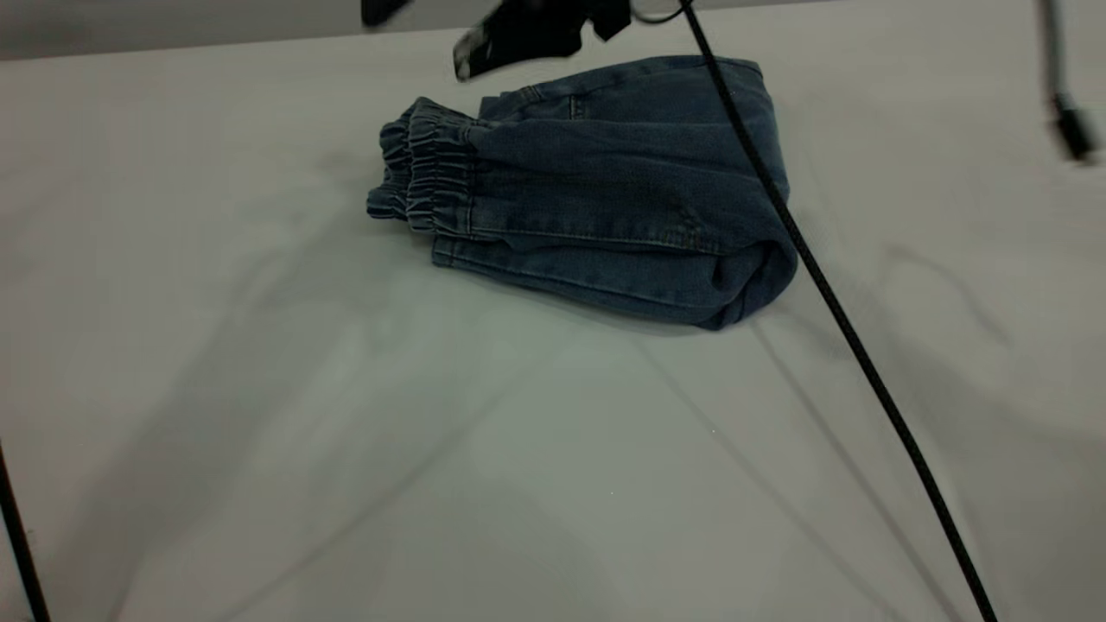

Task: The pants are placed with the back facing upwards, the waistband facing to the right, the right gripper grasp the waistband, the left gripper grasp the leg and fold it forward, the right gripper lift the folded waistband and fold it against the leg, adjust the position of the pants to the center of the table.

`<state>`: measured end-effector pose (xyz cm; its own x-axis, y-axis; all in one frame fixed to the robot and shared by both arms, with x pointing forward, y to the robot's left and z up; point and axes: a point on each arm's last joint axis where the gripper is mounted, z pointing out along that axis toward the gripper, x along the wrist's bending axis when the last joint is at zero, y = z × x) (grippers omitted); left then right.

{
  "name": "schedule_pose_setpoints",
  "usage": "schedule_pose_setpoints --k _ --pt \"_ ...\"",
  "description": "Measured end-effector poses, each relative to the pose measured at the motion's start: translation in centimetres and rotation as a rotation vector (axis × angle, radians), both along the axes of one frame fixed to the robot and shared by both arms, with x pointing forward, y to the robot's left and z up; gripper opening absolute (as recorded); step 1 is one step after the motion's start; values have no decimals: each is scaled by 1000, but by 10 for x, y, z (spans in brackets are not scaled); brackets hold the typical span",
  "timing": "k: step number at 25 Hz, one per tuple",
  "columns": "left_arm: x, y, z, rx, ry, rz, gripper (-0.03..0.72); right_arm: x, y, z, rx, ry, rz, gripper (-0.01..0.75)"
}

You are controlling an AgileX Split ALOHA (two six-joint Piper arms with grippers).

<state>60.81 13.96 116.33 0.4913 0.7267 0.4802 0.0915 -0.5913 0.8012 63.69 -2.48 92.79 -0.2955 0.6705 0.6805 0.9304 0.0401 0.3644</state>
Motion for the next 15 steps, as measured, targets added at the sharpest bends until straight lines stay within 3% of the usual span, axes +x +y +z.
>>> schedule_pose_setpoints --k 5,15 --pt "0 0 0 1 0 0 326 27 -3 -17 -137 8 -139 456" --pt "0 0 0 -8 3 3 326 38 -9 -36 -425 127 -211 430"
